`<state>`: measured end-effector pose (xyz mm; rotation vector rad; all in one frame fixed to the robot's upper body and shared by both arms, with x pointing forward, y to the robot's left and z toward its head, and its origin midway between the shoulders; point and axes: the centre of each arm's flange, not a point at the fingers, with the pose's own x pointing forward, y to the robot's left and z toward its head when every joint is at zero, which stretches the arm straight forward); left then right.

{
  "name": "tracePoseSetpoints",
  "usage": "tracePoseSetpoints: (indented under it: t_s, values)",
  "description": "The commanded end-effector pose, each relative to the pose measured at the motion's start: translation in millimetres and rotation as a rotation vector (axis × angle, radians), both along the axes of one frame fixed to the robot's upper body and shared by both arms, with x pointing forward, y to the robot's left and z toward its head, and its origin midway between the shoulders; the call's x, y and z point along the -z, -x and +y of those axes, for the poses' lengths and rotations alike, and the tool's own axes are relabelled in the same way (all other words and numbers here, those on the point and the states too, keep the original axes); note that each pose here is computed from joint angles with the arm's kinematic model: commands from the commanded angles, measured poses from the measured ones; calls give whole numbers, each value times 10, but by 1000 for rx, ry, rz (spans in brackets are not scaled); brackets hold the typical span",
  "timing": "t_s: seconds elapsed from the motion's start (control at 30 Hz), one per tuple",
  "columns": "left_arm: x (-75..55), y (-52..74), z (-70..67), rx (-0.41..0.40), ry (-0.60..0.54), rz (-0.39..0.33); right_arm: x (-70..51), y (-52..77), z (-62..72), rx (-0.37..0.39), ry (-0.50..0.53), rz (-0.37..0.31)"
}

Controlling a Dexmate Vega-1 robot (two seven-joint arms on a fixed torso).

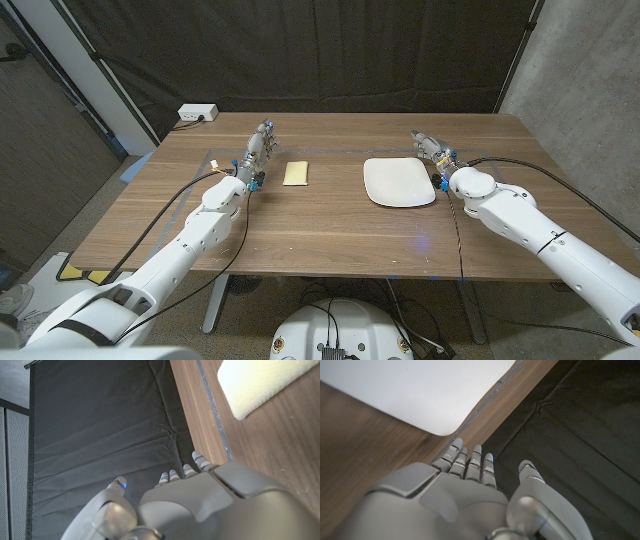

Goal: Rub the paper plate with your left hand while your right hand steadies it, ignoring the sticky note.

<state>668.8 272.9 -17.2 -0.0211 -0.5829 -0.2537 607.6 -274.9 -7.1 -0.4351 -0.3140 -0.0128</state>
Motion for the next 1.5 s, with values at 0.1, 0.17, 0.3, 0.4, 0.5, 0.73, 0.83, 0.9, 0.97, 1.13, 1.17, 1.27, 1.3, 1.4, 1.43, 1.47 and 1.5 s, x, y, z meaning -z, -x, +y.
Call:
tracePoseSetpoints:
  t_s: [0.1, 0.17, 0.3, 0.4, 0.5, 0.73, 0.83, 0.9, 0.97, 1.13, 1.17, 1.27, 1.3, 1.4, 1.43, 1.47, 1.5]
  values:
    - [-17, -11, -52, 28, -21, -2, -10, 336, 189, 189, 222, 63]
    - [-21, -11, -58, 33, -22, -3, 2, 368, 216, 210, 242, 69]
    - [-29, -6, -63, 40, -29, -6, 30, 427, 275, 255, 294, 82]
    - [-36, -2, -64, 44, -31, -9, 47, 468, 329, 299, 332, 94]
    - [-39, 1, -65, 48, -35, -10, 58, 498, 377, 333, 377, 100]
    - [-44, -3, -82, 55, -42, -10, 69, 530, 444, 383, 459, 118]
    - [-58, -7, -94, 58, -50, -11, 71, 537, 468, 398, 493, 129]
    - [-67, -8, -94, 56, -55, -12, 70, 538, 473, 398, 506, 139]
    - [-80, -4, -88, 39, -66, -17, 69, 538, 476, 397, 513, 147]
    - [-137, 7, -46, -17, -130, -27, 75, 528, 492, 385, 524, 154]
    - [-151, 13, -38, -38, -142, -32, 76, 523, 499, 382, 526, 155]
    - [-193, 35, -17, -103, -189, -41, 77, 501, 512, 369, 538, 159]
    - [-208, 43, -12, -126, -207, -44, 77, 494, 513, 367, 540, 160]
    - [-264, 71, -1, -196, -270, -62, 72, 480, 521, 364, 548, 163]
    - [-286, 83, 1, -222, -288, -71, 69, 474, 526, 365, 550, 163]
    - [-308, 96, 4, -248, -308, -79, 67, 470, 529, 364, 552, 164]
    - [-332, 109, 7, -270, -331, -87, 65, 465, 535, 363, 554, 166]
